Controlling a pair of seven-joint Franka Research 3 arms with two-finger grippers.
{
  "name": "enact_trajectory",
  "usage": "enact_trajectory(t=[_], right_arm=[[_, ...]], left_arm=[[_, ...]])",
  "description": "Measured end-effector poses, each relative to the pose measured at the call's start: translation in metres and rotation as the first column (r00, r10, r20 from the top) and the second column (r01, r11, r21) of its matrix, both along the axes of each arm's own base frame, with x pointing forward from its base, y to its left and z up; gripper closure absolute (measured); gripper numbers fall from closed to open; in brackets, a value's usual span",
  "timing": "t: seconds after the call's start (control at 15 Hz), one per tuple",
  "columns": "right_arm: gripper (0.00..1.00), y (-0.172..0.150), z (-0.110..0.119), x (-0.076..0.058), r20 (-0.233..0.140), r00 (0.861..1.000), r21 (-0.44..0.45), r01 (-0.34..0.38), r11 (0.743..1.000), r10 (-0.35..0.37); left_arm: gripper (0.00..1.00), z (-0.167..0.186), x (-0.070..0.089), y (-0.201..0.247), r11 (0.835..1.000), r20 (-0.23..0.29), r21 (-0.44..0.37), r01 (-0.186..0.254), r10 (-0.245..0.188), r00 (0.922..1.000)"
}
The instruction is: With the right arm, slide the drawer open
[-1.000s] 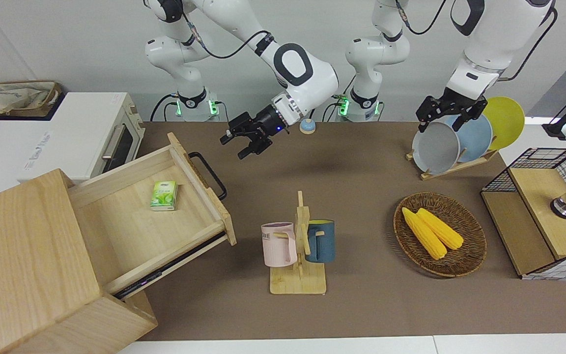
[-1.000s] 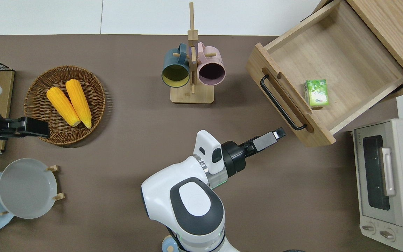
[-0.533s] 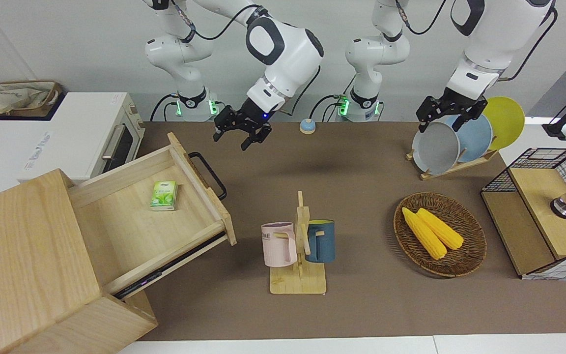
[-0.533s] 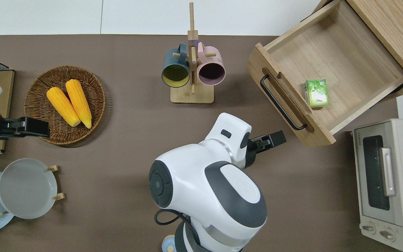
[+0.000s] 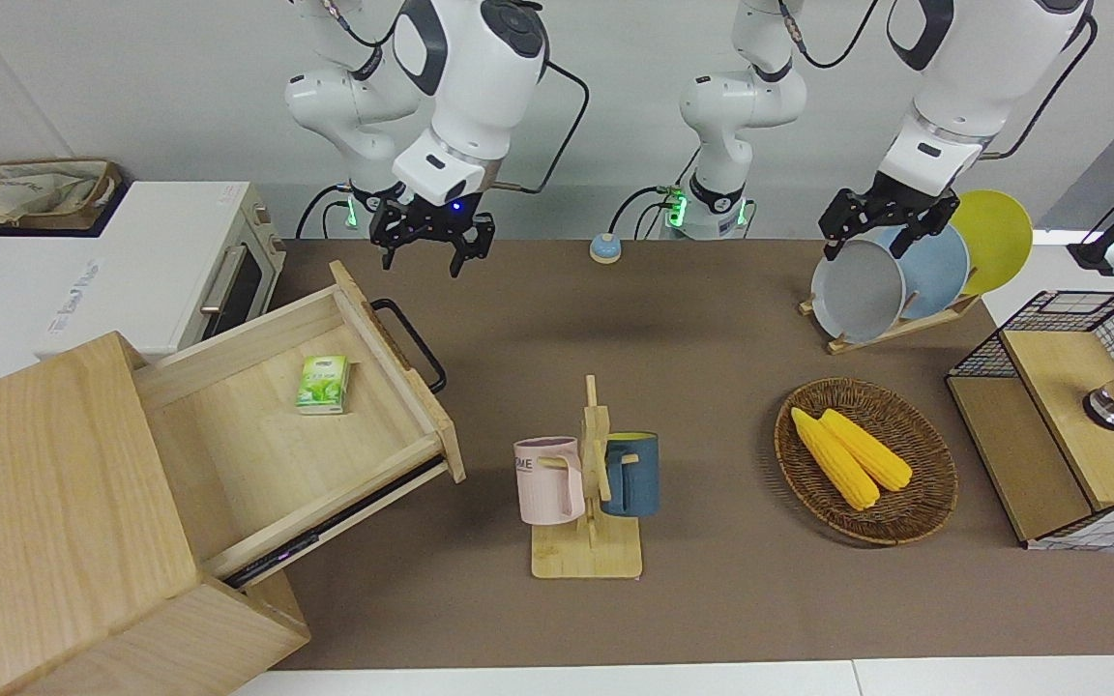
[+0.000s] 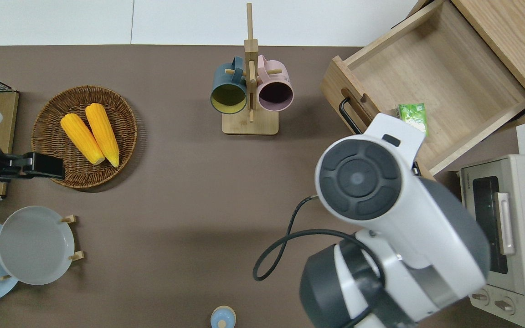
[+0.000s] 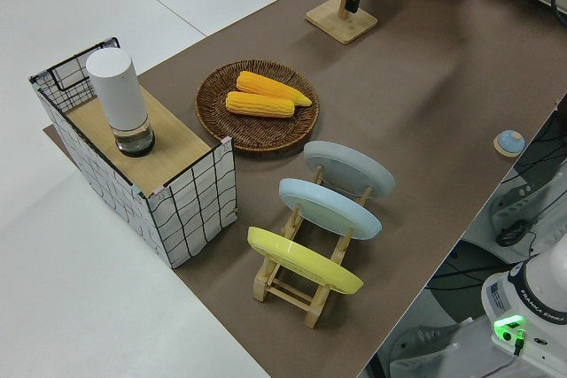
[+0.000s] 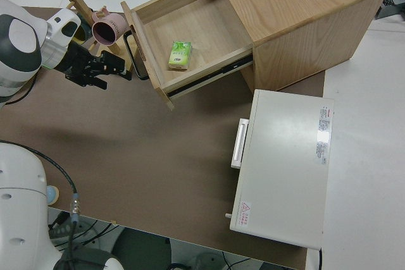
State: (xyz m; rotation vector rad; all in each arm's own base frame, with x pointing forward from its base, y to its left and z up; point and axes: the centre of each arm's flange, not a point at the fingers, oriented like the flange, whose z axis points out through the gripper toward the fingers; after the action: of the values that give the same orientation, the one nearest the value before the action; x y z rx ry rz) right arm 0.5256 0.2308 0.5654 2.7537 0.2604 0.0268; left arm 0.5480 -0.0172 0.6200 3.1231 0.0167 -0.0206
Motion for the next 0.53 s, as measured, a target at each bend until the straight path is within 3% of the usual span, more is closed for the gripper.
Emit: enact_trajectory(t=[0.13, 0.53], right_arm=[[0.01, -0.032, 0.016, 0.004, -0.019, 1.000, 0.076, 0.022, 0.997, -0.021], [0.01, -0.088, 0.051, 0.003, -0.007, 0.996, 0.178, 0.088, 0.980, -0.088]], left_arm=[[0.00, 0.000, 0.000, 0.000, 1.000, 0.000, 0.000, 0.000, 0.000, 1.0000], [0.00, 0.000, 0.000, 0.000, 1.000, 0.000, 0.000, 0.000, 0.000, 1.0000]])
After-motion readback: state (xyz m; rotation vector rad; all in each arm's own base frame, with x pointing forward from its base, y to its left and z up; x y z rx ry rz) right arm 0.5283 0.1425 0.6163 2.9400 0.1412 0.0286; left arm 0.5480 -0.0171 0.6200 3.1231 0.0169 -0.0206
